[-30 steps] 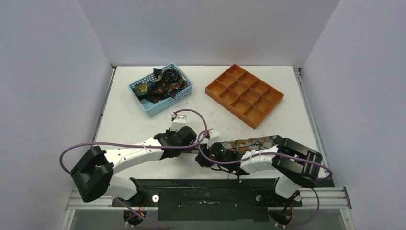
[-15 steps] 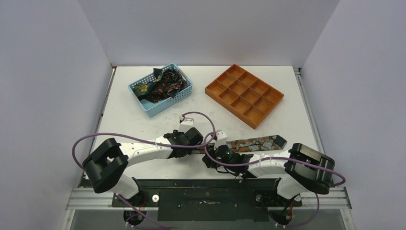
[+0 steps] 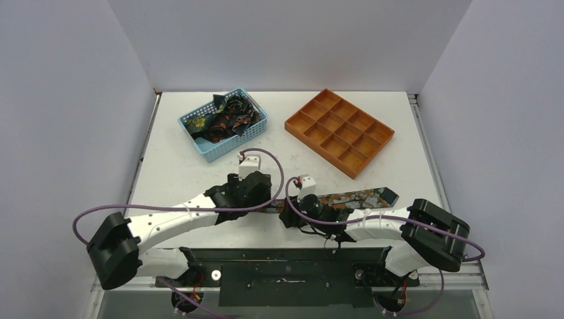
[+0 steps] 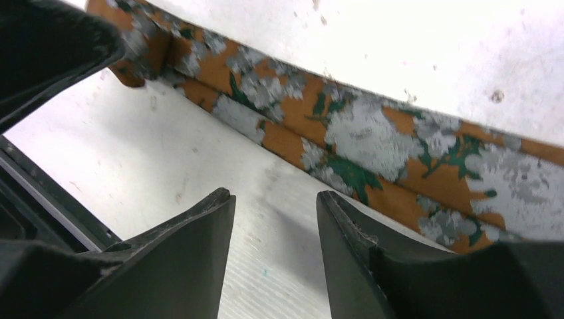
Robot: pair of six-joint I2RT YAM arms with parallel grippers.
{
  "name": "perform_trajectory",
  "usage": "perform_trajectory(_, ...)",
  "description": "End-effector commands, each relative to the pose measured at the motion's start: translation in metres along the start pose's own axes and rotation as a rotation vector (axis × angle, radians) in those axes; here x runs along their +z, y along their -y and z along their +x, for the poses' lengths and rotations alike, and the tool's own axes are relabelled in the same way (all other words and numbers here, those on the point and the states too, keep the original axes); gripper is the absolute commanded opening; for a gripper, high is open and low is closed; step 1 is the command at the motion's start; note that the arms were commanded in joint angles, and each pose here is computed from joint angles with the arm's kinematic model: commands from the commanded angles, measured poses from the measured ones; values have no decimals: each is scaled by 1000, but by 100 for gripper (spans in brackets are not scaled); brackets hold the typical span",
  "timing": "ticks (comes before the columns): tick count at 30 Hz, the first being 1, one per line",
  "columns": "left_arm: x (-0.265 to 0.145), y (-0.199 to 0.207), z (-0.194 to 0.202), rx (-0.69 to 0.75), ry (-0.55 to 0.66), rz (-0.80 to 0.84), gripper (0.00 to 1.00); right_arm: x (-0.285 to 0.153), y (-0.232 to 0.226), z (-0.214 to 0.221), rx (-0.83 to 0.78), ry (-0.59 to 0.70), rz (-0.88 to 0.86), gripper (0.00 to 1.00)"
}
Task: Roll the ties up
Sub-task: Roll the tie at the center of the board.
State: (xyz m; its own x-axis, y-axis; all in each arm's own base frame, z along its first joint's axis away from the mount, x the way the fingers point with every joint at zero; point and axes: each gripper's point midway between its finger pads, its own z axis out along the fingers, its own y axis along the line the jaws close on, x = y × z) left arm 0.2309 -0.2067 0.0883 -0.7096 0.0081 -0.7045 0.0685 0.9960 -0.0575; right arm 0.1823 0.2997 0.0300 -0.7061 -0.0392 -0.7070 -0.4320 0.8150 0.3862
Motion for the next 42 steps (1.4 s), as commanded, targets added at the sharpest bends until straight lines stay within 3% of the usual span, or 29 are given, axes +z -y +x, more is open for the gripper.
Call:
perform_trajectory(1, -29, -8, -20, -98, 77, 52, 74, -3, -37, -52, 13, 89, -104, 50)
perform_trajectory(8, -38, -49, -17, -408, 207, 175, 62, 20, -93, -73, 50, 46, -266, 34)
perform_trajectory(12, -35, -62, -15, -610, 238, 344, 62, 37, -110, -83, 81, 46, -298, 31)
perform_trajectory(16, -24, -78, -11, -724, 226, 381, 62, 52, -118, -88, 83, 34, -308, 29)
perform_trajectory(23, -6, -82, -1, -779, 174, 376, 58, 73, -106, -74, 95, -18, -265, 23)
perform_trajectory(42, 5, -78, 5, -776, 165, 410, 71, 81, -52, -34, 91, -87, -156, 18)
